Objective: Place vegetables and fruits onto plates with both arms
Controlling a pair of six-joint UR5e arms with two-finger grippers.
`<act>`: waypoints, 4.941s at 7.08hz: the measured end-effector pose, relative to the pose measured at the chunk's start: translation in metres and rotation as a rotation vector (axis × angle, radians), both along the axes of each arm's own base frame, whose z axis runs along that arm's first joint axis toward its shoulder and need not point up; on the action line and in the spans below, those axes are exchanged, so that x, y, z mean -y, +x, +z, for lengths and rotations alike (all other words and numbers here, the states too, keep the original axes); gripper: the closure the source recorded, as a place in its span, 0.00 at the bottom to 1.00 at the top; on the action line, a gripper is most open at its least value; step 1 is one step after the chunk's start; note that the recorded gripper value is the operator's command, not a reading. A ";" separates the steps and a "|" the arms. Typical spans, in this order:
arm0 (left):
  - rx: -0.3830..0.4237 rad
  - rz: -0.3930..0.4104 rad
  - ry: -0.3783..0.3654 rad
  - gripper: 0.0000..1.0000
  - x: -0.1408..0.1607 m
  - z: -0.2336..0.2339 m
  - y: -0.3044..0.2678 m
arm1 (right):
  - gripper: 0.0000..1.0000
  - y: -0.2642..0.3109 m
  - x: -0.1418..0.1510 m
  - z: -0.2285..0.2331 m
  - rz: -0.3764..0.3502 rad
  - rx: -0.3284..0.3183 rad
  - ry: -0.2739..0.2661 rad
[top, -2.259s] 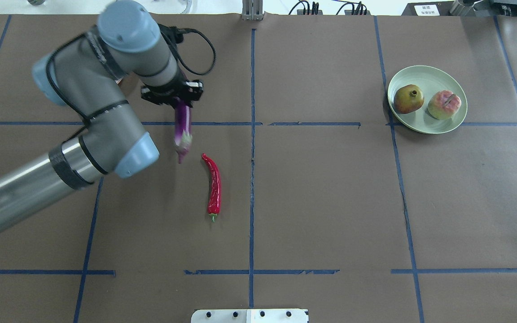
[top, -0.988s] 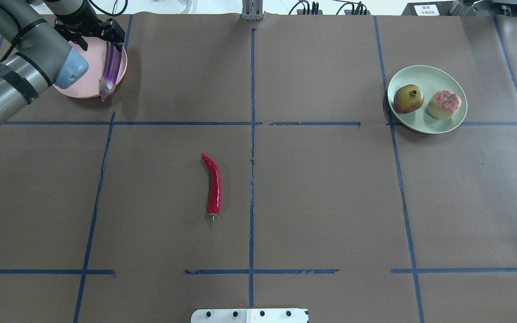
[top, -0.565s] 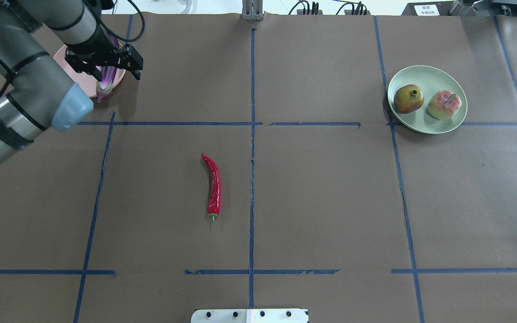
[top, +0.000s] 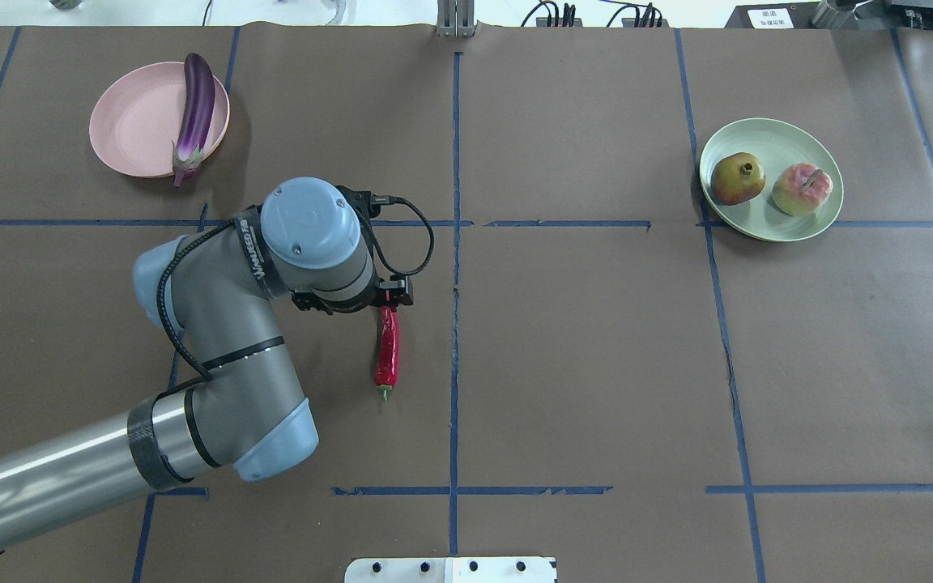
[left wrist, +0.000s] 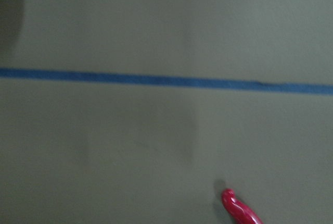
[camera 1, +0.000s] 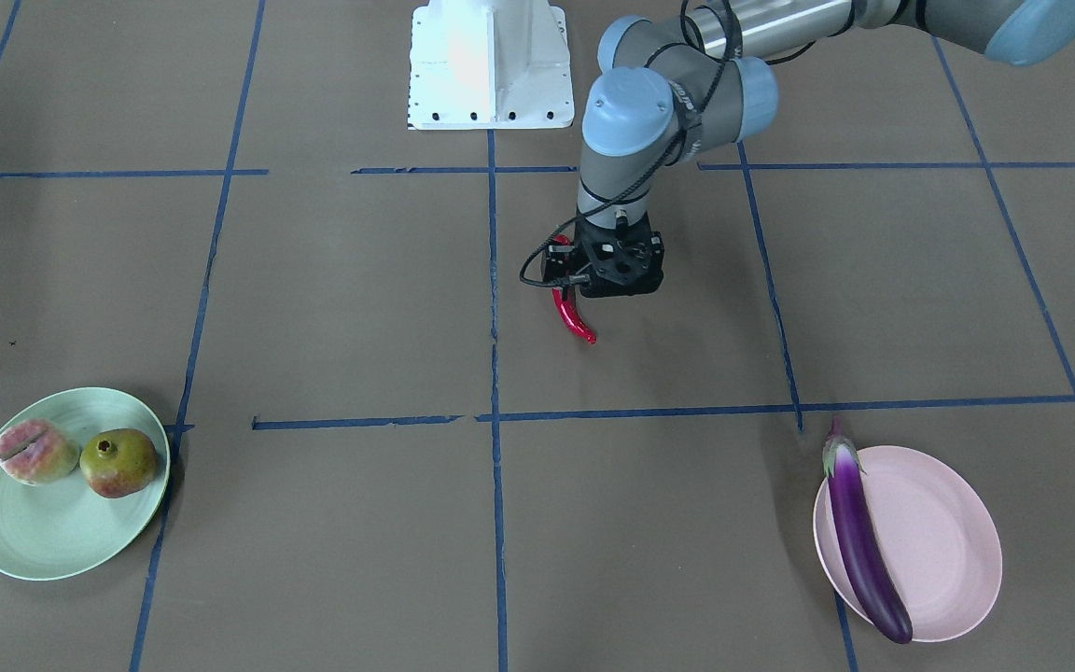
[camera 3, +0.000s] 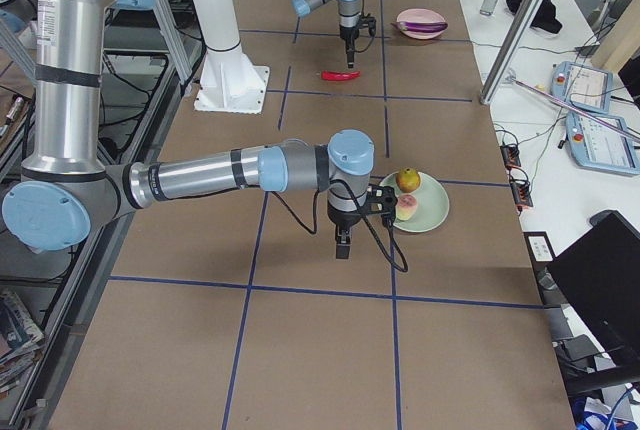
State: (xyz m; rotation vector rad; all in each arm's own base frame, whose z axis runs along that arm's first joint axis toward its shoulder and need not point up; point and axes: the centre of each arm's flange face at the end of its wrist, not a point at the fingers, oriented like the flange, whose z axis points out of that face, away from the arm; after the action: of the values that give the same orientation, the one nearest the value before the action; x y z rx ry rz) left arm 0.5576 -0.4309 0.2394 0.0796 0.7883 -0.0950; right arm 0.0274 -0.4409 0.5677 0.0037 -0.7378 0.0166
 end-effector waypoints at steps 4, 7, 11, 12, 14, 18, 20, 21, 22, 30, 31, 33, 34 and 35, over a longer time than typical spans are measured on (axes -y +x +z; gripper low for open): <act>-0.004 0.040 0.000 0.42 -0.036 -0.003 0.030 | 0.00 0.000 0.000 0.000 0.000 0.000 0.000; -0.003 0.050 -0.001 1.00 -0.038 -0.003 0.033 | 0.00 0.000 0.000 0.000 0.000 0.000 0.000; -0.032 0.041 -0.010 1.00 0.060 0.002 -0.057 | 0.00 0.000 0.000 0.001 -0.001 0.000 -0.001; -0.008 0.035 0.015 1.00 0.111 0.020 -0.104 | 0.00 -0.001 0.000 0.001 -0.001 0.000 -0.001; 0.124 0.045 0.061 1.00 0.220 0.099 -0.201 | 0.00 -0.003 0.000 0.001 -0.006 0.000 -0.002; 0.223 0.075 0.105 0.00 0.316 0.193 -0.257 | 0.00 -0.009 0.002 -0.001 -0.016 0.000 0.000; 0.207 0.103 0.149 0.00 0.321 0.183 -0.269 | 0.00 -0.009 0.003 -0.003 -0.016 0.001 0.003; 0.180 0.141 0.175 0.00 0.321 0.186 -0.293 | 0.00 -0.009 0.003 -0.003 -0.016 0.001 0.003; 0.142 0.194 0.205 0.00 0.316 0.206 -0.338 | 0.00 -0.009 0.003 -0.003 -0.017 0.000 0.003; 0.050 0.216 0.081 0.00 0.137 0.395 -0.662 | 0.00 -0.011 0.003 -0.003 -0.019 0.001 0.003; 0.052 0.212 0.099 0.00 0.103 0.397 -0.661 | 0.00 -0.011 0.003 -0.003 -0.019 0.001 0.002; 0.049 0.215 0.102 0.00 0.055 0.407 -0.657 | 0.00 -0.011 0.003 -0.002 -0.019 0.000 0.001; 0.043 0.214 0.095 0.00 0.026 0.412 -0.655 | 0.00 -0.010 0.002 -0.001 -0.020 0.000 0.000; 0.039 0.212 0.090 0.00 -0.001 0.411 -0.653 | 0.00 -0.010 0.001 -0.001 -0.021 0.000 -0.001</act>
State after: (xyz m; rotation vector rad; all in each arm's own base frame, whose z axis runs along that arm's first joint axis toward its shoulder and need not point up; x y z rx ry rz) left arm -0.0957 -0.4297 0.6500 0.0823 0.7576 0.1431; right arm 0.0171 -0.4423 0.5671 -0.0047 -0.7380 -0.0027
